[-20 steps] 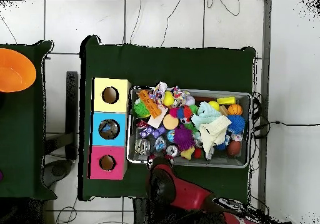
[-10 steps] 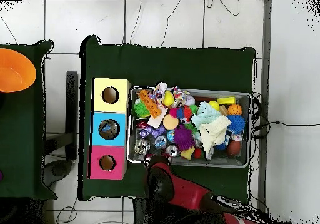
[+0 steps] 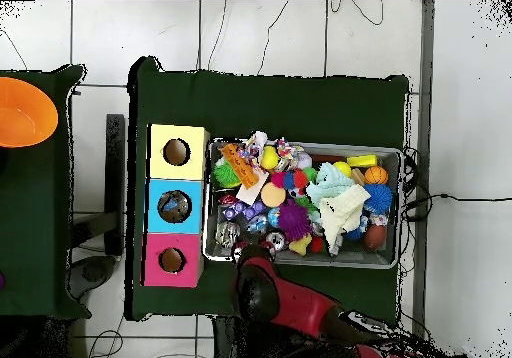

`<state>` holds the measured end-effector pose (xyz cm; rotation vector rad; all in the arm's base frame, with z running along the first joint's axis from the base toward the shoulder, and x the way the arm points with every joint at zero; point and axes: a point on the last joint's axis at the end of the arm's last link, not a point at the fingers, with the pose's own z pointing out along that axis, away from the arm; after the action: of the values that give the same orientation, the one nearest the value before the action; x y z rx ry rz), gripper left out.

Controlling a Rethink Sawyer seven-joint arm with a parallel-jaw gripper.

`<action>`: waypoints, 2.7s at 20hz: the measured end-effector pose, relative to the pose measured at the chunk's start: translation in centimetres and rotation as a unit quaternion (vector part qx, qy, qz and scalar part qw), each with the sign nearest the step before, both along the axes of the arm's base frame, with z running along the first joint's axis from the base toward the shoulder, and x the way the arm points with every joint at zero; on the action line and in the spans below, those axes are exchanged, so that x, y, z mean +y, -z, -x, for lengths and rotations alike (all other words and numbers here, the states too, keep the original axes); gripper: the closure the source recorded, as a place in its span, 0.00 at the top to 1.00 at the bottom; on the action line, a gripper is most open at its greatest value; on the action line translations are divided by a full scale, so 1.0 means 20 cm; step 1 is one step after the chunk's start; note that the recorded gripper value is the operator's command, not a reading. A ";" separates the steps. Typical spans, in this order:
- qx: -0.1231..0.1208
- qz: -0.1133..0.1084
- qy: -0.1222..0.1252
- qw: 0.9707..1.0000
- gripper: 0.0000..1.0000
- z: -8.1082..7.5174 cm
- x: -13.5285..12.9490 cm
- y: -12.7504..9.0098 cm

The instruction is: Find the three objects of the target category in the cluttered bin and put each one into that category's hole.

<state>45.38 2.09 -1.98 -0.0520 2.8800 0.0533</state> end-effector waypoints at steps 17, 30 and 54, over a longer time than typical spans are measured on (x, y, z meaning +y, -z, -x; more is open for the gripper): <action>-0.012 0.000 -0.005 1.000 0.00 -0.03 -0.07 0.04; -0.010 -0.003 -0.011 1.000 0.00 0.00 -0.06 0.07; -0.017 0.000 -0.011 1.000 1.00 -0.04 -0.06 0.07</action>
<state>46.14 0.82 -3.42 -0.0851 2.8452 0.0553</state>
